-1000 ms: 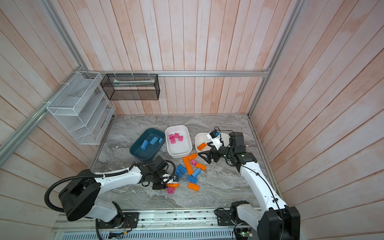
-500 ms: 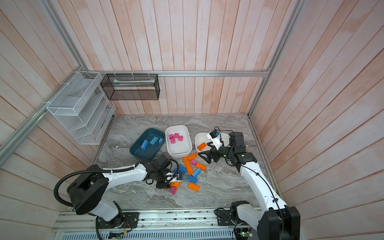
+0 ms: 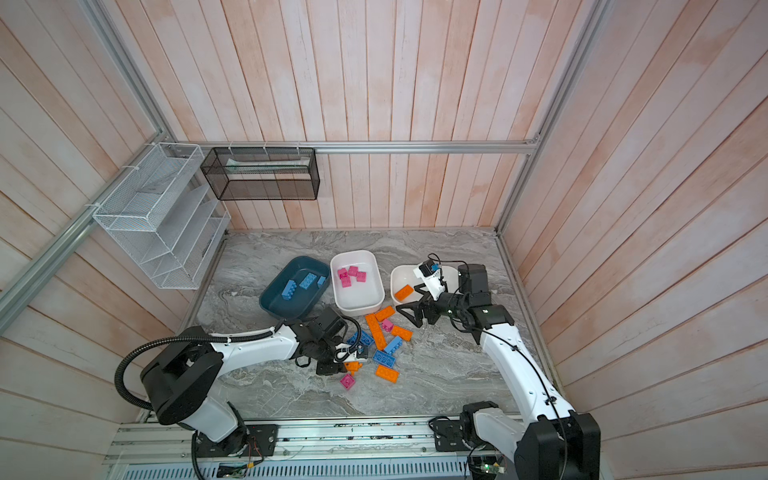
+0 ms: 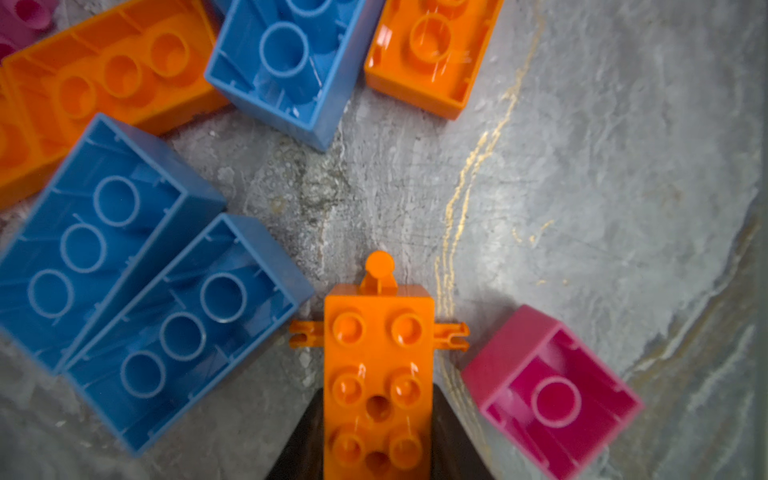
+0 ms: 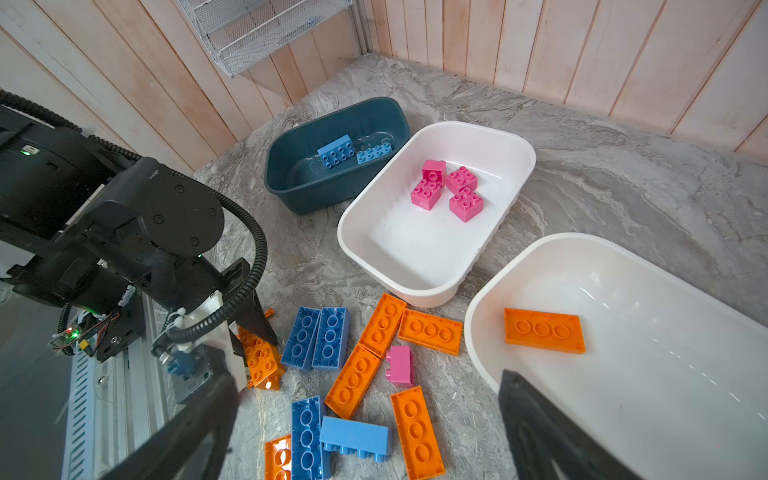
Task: Sort the legos into containers by color
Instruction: 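Lift the orange brick with the left gripper toward the farther white tub, then lower the orange brick into the farther white tub and open the left gripper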
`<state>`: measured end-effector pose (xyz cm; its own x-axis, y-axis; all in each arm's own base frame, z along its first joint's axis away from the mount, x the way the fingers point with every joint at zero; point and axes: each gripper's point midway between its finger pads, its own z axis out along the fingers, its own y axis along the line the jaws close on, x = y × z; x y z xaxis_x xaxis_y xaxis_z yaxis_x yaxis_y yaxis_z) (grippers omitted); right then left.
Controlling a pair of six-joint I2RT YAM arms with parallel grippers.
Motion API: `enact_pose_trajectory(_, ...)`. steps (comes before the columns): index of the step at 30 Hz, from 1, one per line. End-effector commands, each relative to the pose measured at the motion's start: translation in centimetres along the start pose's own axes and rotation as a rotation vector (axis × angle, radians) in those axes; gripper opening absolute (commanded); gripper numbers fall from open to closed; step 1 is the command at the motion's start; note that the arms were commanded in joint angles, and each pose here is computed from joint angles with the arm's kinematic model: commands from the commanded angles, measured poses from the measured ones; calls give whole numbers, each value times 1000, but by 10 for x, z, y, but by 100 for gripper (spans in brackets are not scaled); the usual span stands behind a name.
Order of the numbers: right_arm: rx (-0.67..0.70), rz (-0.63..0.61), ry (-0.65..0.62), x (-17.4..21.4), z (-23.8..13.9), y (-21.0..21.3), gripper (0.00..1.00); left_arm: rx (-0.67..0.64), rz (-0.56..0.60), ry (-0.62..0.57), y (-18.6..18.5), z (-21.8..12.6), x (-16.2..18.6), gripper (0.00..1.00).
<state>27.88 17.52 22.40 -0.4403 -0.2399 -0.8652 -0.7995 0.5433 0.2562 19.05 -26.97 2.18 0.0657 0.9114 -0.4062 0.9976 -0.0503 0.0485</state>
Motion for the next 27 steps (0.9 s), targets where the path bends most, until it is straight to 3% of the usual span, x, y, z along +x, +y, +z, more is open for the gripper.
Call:
enact_pose_trajectory(1, -1, 3, 3, 3, -1, 1, 98, -70, -11, -26, 15, -23, -15, 35)
enact_pose_trajectory(10, 5, -10, -7, -4, -3, -1, 98, -133, -54, -84, 22, -78, -41, 35)
enact_pose_trajectory(15, 17, -9, -18, -7, -6, -4, 98, -141, -111, -177, 31, -117, -64, 35)
enact_pose_trajectory(21, 60, -3, -50, -14, -15, -17, 98, -189, -122, -284, 87, -130, -100, 33)
enact_pose_trajectory(27, 117, 6, -85, -19, -29, -29, 98, -241, -148, -383, 159, -110, -139, 32)
